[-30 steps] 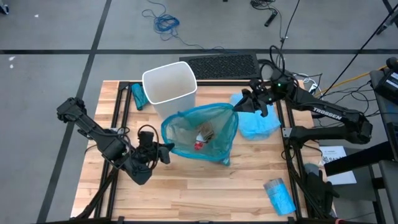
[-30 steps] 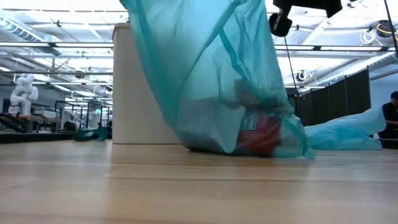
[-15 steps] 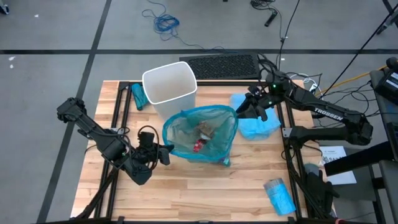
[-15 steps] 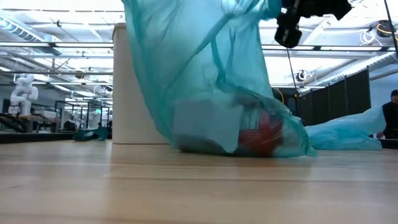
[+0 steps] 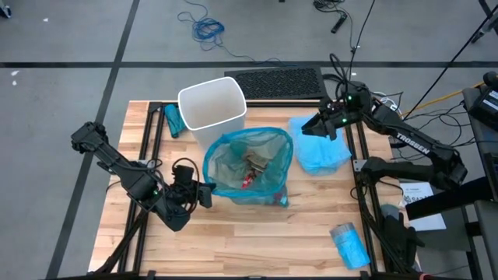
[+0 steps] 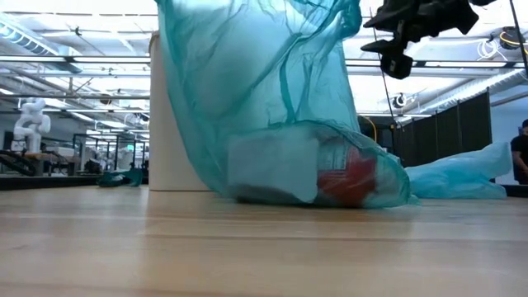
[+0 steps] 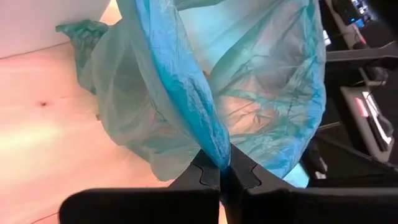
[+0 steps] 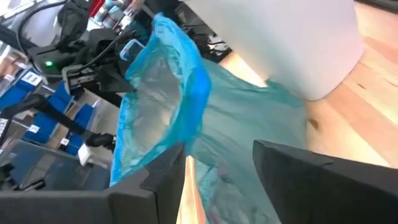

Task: Place trash/remove bag and relplace
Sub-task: Close the blue trash bag

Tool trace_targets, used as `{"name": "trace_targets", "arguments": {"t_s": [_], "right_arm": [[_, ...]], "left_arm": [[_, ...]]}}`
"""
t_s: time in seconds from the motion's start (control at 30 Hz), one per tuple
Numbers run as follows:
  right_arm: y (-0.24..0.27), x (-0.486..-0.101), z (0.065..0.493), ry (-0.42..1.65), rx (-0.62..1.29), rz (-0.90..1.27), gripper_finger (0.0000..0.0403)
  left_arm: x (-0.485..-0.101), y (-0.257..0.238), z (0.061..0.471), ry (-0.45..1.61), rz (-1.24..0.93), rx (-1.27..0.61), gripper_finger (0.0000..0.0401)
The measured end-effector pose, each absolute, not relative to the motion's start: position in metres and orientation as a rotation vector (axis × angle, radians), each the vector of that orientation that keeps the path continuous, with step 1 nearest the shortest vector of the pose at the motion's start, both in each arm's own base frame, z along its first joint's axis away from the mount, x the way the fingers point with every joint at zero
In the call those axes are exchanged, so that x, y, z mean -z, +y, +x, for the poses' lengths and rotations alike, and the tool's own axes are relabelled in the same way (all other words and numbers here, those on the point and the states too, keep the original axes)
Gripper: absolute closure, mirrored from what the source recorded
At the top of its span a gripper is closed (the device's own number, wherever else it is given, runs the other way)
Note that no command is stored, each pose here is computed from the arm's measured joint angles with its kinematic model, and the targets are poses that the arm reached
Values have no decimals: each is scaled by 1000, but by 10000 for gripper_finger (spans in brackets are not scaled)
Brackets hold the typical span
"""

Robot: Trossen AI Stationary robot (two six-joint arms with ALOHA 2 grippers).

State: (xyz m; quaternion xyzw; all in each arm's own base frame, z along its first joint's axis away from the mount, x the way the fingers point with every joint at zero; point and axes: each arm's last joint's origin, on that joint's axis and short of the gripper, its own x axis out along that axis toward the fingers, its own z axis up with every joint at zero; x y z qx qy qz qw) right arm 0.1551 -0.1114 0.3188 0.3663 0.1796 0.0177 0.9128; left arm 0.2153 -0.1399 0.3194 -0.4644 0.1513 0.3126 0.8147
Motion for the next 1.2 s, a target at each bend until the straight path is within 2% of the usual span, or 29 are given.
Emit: {"name": "trace_targets", "arguments": {"t_s": [0.33, 0.5, 1.2], "right_arm": [[-106, -323, 161, 347, -119, 774, 227], [-99, -327, 168, 328, -154, 777, 227], [-112, -311, 191, 365, -98, 779, 227]], "left_arm": [[-318, -139, 214, 313, -1001, -689, 401], [-323, -138, 217, 190, -1002, -698, 401], [-326, -140, 220, 166, -965, -673, 401]]}}
